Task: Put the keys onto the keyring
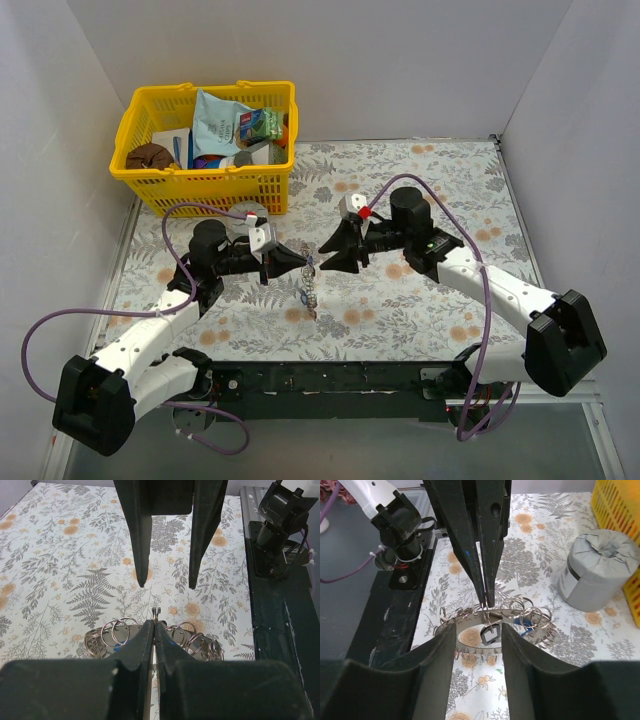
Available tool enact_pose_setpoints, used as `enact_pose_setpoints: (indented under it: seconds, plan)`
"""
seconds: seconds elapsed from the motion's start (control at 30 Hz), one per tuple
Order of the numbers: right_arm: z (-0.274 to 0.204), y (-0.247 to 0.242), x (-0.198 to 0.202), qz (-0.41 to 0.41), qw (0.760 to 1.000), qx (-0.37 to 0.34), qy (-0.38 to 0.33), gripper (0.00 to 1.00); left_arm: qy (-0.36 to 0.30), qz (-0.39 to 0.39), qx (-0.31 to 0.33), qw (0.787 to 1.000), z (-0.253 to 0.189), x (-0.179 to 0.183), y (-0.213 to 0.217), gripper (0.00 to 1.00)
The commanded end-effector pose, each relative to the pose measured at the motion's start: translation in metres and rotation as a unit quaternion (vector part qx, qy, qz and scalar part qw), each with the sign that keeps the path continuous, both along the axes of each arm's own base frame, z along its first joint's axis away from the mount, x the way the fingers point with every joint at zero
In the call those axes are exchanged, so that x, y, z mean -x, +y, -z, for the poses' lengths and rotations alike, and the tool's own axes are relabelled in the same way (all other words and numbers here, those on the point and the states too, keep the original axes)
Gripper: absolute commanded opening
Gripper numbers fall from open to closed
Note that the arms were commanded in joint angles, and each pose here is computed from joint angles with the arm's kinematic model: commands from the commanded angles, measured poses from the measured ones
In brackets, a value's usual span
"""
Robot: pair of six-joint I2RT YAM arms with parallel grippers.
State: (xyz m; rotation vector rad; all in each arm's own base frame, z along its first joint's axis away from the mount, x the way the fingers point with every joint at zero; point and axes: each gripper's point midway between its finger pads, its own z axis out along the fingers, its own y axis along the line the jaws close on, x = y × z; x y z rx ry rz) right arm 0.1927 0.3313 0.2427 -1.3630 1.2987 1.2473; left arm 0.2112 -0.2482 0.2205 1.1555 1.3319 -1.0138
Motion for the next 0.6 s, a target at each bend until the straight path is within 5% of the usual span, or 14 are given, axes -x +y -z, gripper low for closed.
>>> enact_pose_setpoints:
  seconds: [0.0,0.57]
  plan:
    - [-0.017,0.014,0.008,-0.042,0.999,-0.023,-0.004,0.47,-0.043,0.014,0.024,0.999,-0.022,0.006,-0.001,0.00]
    - [-0.004,0.025,0.002,-0.035,0.999,-0.023,0.012,0.36,-0.042,0.036,0.031,0.998,-0.025,0.012,-0.004,0.00]
